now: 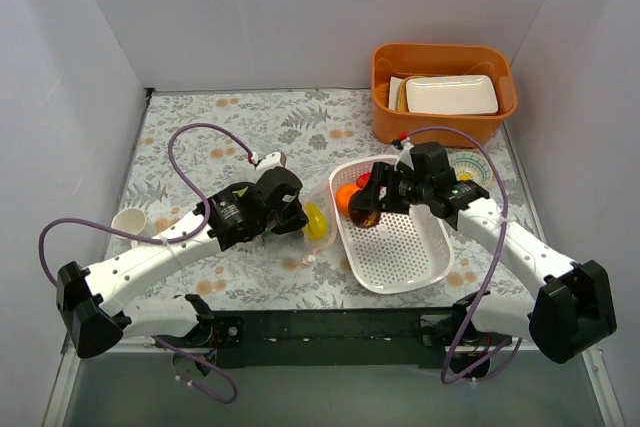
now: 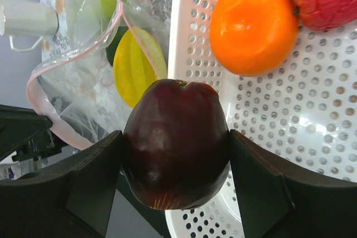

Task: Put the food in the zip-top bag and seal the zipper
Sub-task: Pick up the fake fruit from the bin, then place the fake fruit in the zipper food storage bag.

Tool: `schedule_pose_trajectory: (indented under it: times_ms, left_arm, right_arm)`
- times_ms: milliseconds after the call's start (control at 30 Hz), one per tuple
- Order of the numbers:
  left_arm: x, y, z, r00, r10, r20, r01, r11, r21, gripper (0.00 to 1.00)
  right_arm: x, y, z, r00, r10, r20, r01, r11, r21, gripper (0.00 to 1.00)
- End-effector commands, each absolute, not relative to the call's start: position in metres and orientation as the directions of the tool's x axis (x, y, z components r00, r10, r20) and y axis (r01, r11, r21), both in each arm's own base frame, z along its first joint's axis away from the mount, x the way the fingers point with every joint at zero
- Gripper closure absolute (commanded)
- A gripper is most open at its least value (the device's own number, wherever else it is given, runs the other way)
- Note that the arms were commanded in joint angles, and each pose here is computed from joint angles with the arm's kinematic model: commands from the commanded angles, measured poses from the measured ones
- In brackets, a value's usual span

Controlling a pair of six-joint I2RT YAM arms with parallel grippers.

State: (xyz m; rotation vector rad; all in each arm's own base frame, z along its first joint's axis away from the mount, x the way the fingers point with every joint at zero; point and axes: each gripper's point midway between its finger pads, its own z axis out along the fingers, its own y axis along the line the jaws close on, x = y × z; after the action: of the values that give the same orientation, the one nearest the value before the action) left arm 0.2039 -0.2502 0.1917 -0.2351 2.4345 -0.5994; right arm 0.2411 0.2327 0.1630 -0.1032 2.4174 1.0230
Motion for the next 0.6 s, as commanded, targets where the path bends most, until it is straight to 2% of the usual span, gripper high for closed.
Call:
schedule_pose_trajectory:
  times_ms: [0, 567]
  left_arm:
    - [0.208, -0.253, 0.207, -0.78, -0.322, -0.537, -0.01, 0.864, -0.503, 1.0]
    - [0.207, -0.245, 0.218, -0.763, -0.342, -0.548, -0.018, 0.859, -0.511, 1.0]
  right_arm:
    - [0.237, 0.266, 0.181, -0.858, 0.076, -0.508, -0.349, 0.64, 0.685, 0.43]
    - [0.232, 0.355, 0.174, -0.872, -0.018, -0.489, -0.411, 0.567, 0.714, 0.46]
